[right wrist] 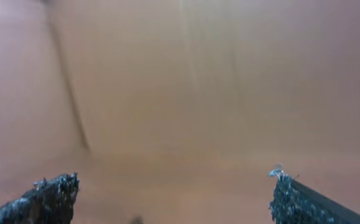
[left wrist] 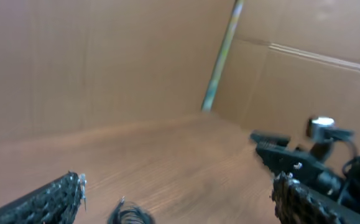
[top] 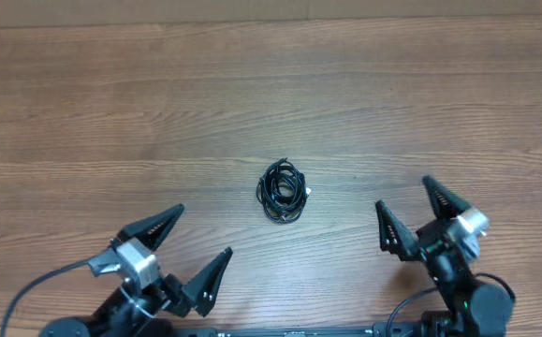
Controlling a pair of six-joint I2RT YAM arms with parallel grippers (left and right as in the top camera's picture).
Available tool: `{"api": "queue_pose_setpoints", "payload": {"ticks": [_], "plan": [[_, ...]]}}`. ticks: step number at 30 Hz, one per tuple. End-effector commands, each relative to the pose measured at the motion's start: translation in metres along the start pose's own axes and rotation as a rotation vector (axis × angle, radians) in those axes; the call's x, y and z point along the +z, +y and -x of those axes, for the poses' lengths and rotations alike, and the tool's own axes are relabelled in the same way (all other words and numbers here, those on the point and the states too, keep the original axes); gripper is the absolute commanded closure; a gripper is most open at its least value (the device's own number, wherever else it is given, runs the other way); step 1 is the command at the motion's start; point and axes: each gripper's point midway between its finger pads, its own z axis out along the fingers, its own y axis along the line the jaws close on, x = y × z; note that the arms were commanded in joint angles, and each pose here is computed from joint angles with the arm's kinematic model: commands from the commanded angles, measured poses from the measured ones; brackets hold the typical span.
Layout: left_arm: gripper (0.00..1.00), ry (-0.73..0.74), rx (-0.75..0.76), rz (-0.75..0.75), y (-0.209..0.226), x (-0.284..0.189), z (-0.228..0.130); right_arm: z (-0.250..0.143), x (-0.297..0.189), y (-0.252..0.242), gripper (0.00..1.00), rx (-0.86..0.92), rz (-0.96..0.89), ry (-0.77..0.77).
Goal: Untangle cables
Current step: 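Move both grippers toward the black cable coil from either side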
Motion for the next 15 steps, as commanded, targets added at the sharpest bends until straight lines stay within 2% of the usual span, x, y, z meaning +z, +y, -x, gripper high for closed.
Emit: {"api": "queue_pose_setpoints", "payload": {"ticks": [1,4,7,11,15], "plan": [[0.0,0.039,0.065,0.044,-0.001,0.002,0.031,0.034,-0.002,0.014,0.0,0.004,0.042,-0.095],[0.0,0.122,0.02,0.088,0.005,0.006,0.04,0.07,-0.002,0.01,0.0,-0.017,-0.031,-0.157],[0.0,0.245,-0.054,0.158,0.019,0.011,0.04,0.094,0.001,0.01,0.0,-0.055,-0.083,-0.129],[0.0,0.408,-0.182,0.202,0.033,0.021,0.03,0.114,0.017,0.009,0.0,-0.062,-0.14,0.046],[0.0,0.463,-0.368,0.081,0.022,0.04,0.024,0.111,0.035,-0.002,0.0,0.018,-0.203,0.28]]}}
